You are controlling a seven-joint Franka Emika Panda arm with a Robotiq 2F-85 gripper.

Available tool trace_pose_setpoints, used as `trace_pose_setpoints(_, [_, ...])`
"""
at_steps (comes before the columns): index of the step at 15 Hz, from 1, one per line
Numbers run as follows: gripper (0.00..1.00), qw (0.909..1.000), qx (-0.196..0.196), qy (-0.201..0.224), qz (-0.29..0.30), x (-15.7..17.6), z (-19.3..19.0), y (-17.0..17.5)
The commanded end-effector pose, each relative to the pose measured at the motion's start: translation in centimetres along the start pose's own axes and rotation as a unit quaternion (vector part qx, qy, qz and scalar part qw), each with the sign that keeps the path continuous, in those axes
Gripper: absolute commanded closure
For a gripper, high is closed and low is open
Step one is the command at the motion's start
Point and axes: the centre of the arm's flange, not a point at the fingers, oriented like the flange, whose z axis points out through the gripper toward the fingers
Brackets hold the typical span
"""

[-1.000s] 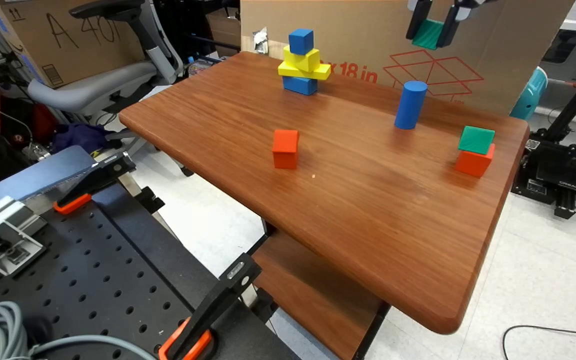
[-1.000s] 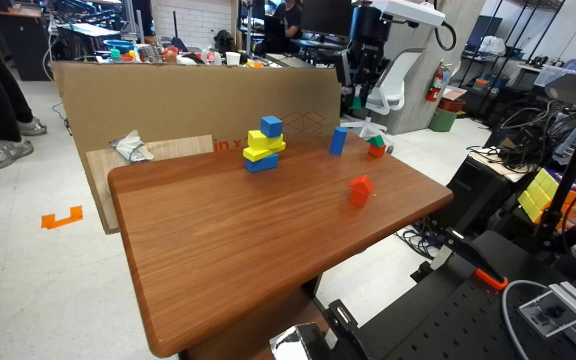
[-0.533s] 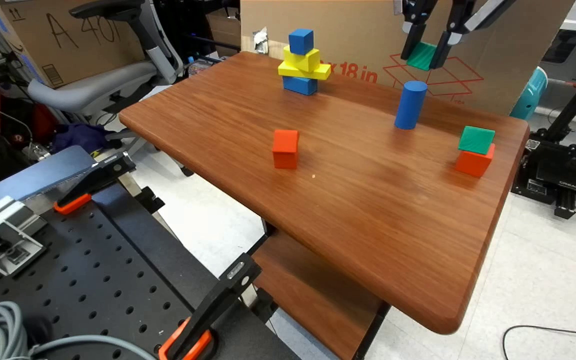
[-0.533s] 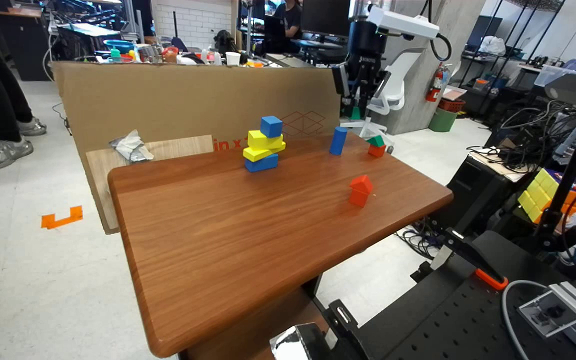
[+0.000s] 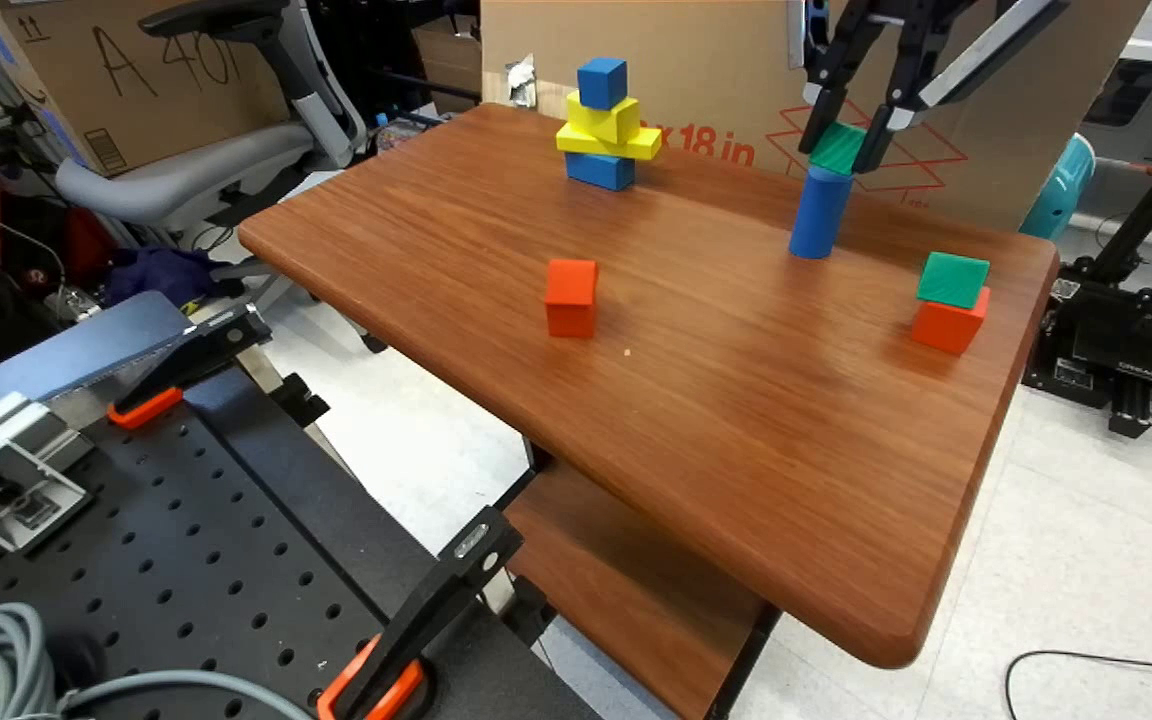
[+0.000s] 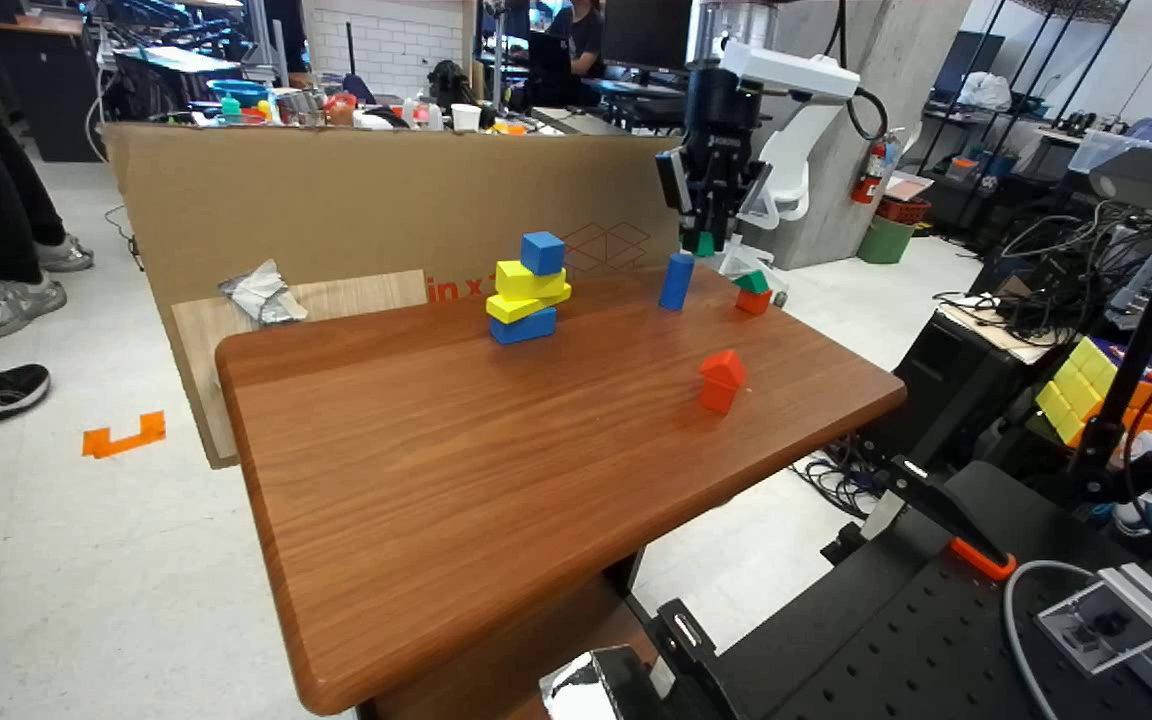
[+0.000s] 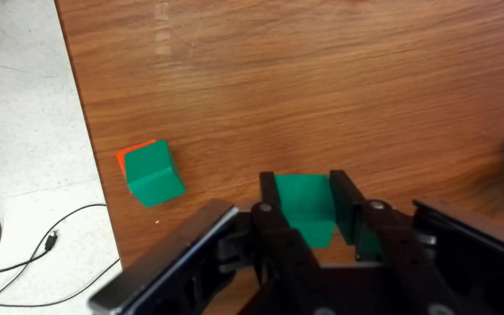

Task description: Pick up the green square object from the table and place it on top of the blue object

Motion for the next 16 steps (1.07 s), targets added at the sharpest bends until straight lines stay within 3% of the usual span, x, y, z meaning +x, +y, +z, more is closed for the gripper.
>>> trace_pose_setpoints(1, [0.92,0.9999,0.001,-0.011,0.009,1.8,-0.5,0.0])
trace_pose_setpoints(16, [0.92,0.9997,-0.008,-0.022,0.008,2.8,0.6,-1.1])
